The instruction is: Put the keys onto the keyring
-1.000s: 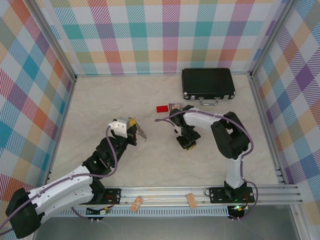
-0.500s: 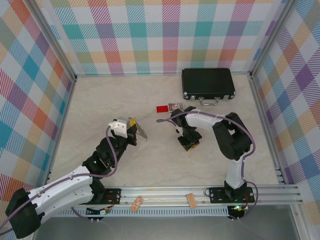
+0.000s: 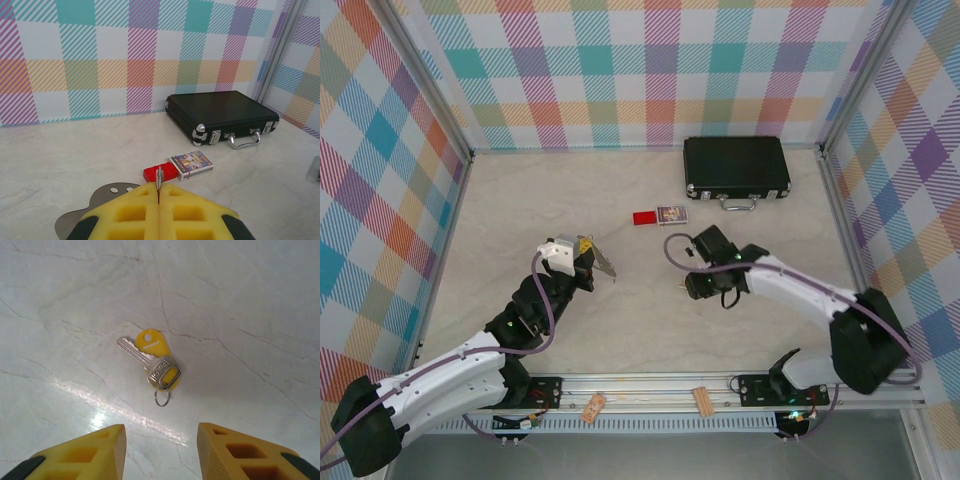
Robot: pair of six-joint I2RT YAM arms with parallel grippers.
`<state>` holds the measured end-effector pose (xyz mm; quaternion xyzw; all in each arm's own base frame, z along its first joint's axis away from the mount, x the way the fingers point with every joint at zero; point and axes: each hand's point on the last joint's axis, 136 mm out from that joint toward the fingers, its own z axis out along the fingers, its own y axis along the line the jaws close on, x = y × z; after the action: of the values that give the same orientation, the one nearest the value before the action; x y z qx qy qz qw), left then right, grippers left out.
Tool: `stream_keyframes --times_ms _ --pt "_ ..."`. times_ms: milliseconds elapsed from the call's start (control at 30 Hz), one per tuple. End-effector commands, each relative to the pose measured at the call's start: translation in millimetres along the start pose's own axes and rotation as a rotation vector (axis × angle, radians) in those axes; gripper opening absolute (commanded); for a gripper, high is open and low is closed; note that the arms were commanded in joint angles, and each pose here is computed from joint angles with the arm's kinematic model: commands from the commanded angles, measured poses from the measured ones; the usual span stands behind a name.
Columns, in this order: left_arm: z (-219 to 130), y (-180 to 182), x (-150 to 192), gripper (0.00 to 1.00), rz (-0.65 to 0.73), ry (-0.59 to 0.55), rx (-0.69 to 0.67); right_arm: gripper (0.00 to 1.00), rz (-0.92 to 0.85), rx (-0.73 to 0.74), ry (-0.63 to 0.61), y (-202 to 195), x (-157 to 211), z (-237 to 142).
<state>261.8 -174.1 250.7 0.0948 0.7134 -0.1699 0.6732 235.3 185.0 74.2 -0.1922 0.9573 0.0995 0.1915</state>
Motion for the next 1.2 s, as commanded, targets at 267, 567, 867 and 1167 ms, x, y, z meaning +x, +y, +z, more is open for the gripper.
stream_keyframes --times_ms 267,567,867,1167 --pt "1 -7 -4 0.00 -0.028 -0.021 0.029 0.35 0.101 -0.160 -0.446 5 -6 -3" --pt "2 -7 -2 0.00 -0.022 -0.015 0.029 0.32 0.039 -0.125 -0.348 8 -5 18" --pt "1 -6 -3 0.00 -0.020 -0.017 0.023 0.28 -0.028 -0.032 -0.278 10 -2 34" --pt "1 -6 -3 0.00 -0.019 -0.018 0.023 0.22 -0.009 0.058 -0.202 -1 0 47"
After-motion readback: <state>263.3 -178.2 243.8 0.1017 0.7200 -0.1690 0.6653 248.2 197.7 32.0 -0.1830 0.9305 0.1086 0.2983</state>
